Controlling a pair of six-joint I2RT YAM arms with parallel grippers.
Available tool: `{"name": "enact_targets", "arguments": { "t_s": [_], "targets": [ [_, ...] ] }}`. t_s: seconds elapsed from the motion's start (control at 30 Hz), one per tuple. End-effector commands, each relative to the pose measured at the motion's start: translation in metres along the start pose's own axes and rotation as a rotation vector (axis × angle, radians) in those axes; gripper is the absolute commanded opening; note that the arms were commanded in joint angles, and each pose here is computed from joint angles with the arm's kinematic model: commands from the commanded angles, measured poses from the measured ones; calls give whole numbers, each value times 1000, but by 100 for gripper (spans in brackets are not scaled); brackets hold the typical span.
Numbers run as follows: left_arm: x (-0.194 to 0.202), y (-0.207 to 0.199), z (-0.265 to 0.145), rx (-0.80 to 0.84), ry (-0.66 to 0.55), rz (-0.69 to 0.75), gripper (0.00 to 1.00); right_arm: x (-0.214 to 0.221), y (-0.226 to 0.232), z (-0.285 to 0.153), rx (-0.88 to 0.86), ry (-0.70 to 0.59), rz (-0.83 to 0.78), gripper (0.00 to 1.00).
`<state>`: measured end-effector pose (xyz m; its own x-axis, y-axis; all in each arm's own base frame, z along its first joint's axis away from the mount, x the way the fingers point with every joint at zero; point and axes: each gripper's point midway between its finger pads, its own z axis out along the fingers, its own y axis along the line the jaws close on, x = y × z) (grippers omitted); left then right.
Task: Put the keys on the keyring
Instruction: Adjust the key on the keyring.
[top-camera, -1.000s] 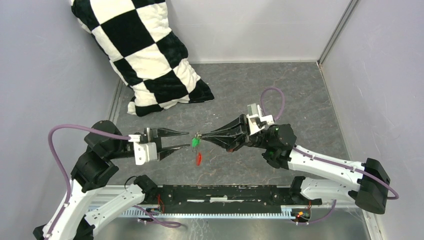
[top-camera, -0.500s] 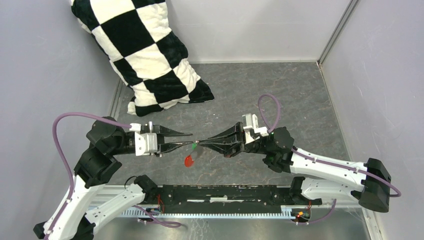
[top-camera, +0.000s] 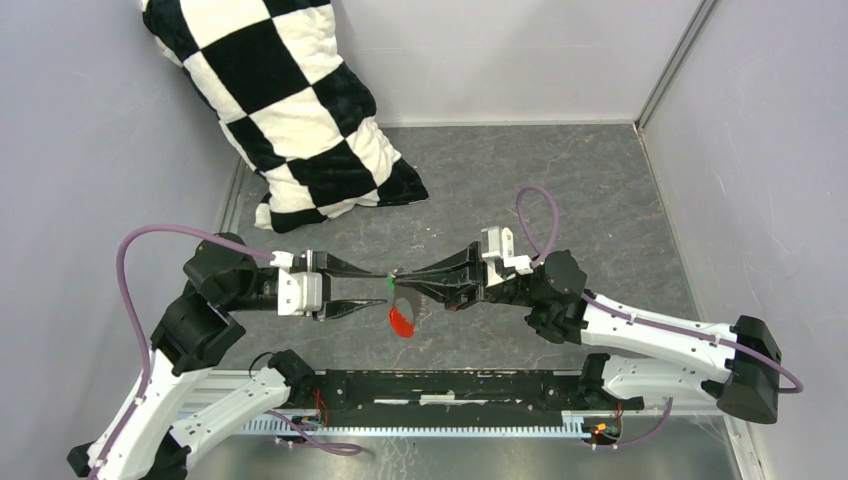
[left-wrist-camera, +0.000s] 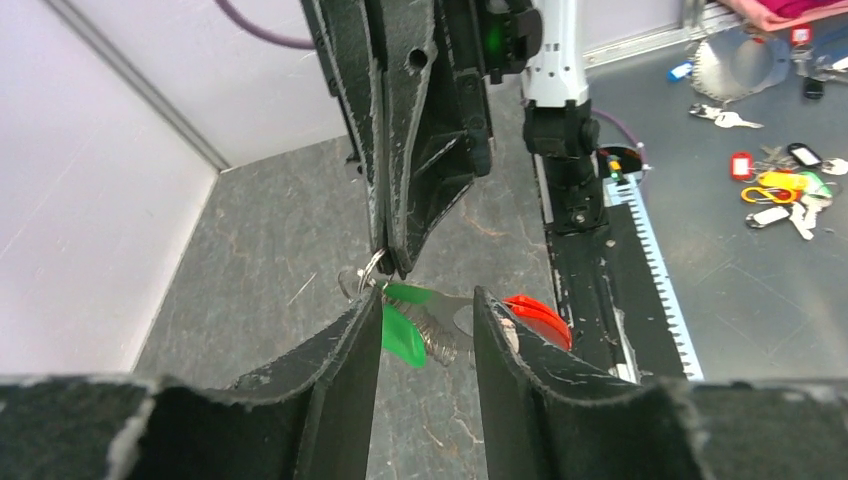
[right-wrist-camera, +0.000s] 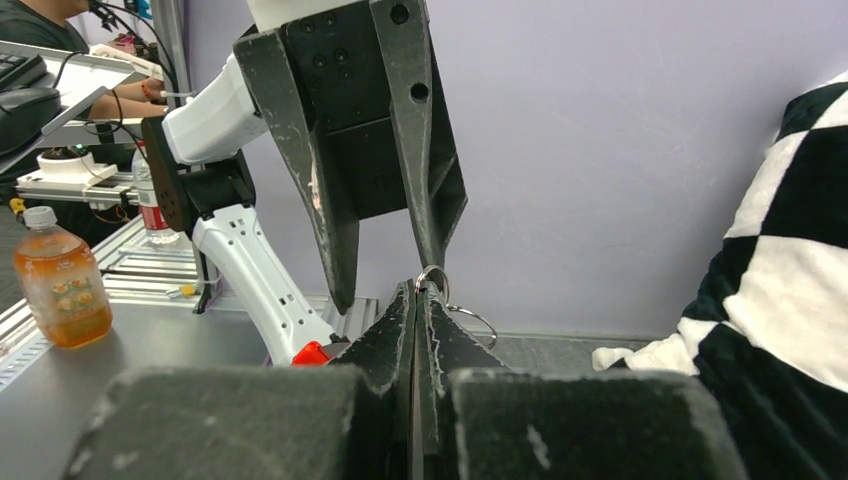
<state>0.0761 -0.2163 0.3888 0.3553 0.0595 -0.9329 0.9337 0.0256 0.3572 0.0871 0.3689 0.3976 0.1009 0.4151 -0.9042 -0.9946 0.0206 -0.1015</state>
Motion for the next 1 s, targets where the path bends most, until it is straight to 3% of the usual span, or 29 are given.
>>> {"name": "enact_targets", "arguments": {
  "t_s": [0.0,0.23,0.3,0.5,0.7,0.97],
  "targets": [
    [-3,24,-3,-121,1,73,46,-31,3,10,-19,-69,-53,1],
    [-22,37,-10,-228,-63,59,50,-31,4,11,-26,-58,-58,1],
    [-19,31,-8,-191,-54,51,50,-31,5,12,-29,-58,-56,1],
    [2,1,-2,-17,-3,27,41,-34,6,11,-33,-64,-60,1],
    [10,5,-1,-35,24,31,32,-31,7,11,-41,-54,-56,1],
    [7,12,0,-63,10,36,11,-25,8,17,-55,-31,-46,1]
  ]
}}
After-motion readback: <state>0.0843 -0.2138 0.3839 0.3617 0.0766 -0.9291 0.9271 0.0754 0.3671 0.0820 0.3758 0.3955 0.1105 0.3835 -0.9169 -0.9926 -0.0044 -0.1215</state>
